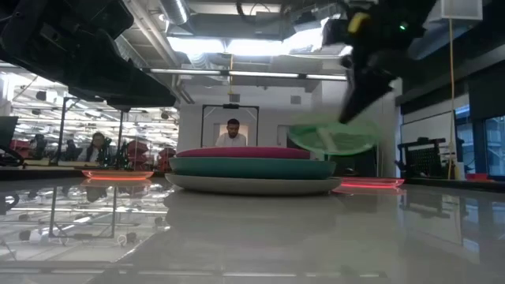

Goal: Stack plastic plates
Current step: Stack the light green plate on top of the beige plate

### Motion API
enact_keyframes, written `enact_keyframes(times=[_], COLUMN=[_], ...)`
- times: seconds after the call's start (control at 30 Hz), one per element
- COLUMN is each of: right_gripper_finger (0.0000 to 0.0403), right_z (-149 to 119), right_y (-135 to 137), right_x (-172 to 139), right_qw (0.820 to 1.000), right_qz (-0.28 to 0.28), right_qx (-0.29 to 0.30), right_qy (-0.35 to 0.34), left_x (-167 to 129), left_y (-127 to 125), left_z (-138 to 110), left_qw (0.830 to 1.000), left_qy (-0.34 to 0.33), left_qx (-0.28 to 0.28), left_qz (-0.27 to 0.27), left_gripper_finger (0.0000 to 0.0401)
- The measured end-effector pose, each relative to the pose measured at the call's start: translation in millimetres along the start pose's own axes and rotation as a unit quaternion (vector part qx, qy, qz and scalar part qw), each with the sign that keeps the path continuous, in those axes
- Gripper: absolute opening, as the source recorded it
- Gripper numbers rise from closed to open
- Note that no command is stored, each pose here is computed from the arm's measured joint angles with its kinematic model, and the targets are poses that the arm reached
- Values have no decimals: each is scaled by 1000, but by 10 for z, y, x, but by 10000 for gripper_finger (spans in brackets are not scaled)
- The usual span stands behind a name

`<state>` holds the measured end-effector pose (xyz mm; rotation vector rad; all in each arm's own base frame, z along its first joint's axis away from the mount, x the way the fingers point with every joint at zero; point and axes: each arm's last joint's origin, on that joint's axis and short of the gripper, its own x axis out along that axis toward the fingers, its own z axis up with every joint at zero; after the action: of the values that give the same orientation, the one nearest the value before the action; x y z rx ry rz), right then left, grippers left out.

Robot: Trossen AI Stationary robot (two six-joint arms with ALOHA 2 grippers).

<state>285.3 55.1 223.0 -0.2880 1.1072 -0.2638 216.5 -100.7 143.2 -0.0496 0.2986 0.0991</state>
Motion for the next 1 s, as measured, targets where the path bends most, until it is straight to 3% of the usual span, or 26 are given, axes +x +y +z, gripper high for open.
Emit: enact_keyframes(times=[0.33, 0.57, 1.0], right_gripper_finger=[1, 1, 1], right_z=[355, 484, 393], right_y=[88, 224, 371], right_x=[31, 253, 604], right_qw=[985, 977, 987], right_qz=[44, 55, 31], right_qx=[-40, -51, -87], right_qy=[-160, -198, -132], left_x=[0, -1, -6], left_y=[-1, -1, -10], left_z=[-1, -9, -10], left_qw=[1000, 1000, 1000], left_qy=[0, 4, 4], left_qx=[0, 1, 1], left_qz=[-1, -1, -4], left_gripper_finger=[114, 114, 114])
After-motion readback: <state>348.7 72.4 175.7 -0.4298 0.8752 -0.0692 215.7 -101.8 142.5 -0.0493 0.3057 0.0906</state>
